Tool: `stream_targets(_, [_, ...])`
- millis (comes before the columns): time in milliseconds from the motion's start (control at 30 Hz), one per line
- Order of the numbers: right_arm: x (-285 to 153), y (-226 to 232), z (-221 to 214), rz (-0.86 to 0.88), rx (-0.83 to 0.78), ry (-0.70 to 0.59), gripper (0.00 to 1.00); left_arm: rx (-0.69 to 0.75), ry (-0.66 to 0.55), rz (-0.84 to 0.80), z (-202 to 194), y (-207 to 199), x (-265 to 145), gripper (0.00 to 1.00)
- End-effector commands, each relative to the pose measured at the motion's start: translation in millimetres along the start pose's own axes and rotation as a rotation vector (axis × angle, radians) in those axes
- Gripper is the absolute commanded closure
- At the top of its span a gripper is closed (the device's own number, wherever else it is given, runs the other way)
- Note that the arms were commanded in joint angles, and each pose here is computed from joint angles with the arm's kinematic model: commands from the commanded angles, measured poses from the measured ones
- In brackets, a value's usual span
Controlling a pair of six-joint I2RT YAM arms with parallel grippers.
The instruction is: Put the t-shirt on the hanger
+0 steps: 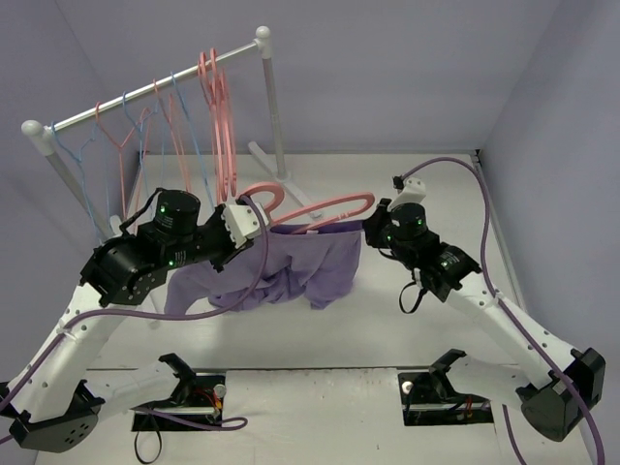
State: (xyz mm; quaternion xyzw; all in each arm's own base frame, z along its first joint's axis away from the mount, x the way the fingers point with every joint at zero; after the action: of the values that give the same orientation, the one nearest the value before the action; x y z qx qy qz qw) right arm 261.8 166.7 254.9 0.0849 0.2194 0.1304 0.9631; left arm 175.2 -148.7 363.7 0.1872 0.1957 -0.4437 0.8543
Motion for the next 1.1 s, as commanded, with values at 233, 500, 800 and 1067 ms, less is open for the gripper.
stream_targets(233, [-20, 5, 73, 0.037, -0.239, -0.088, 1.00, 0.047, 0.080, 0.030, -11, 9, 7, 1.00])
stream_targets(500, [-27, 25, 103, 0.135, -0.273, -0.127, 1.00, 0.046, 0.105, 0.022, -1, 15, 22, 1.00])
stream_targets(800, [-33, 62, 136, 0.262, -0.284, -0.186, 1.00, 0.038, 0.002, -0.010, 46, 16, 37, 1.00])
stream_targets(1067, [-42, 89, 157, 0.245, -0.284, -0.251, 1.00, -0.015, -0.065, 0.082, 58, 24, 50, 1.00])
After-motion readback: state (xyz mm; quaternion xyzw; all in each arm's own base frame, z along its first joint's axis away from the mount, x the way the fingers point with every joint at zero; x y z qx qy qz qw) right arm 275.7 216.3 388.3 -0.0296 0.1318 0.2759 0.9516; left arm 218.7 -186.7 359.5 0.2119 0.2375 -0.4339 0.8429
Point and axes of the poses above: each gripper's point midway between its finger pads, its own x axis out along the fingers, its own y axis along the line the jaws close on, z = x × y, the point moved 5 cm from there along -x, back along the fingers, and after that the axes turned 9 degrees about -x, right-handed, at the moved point
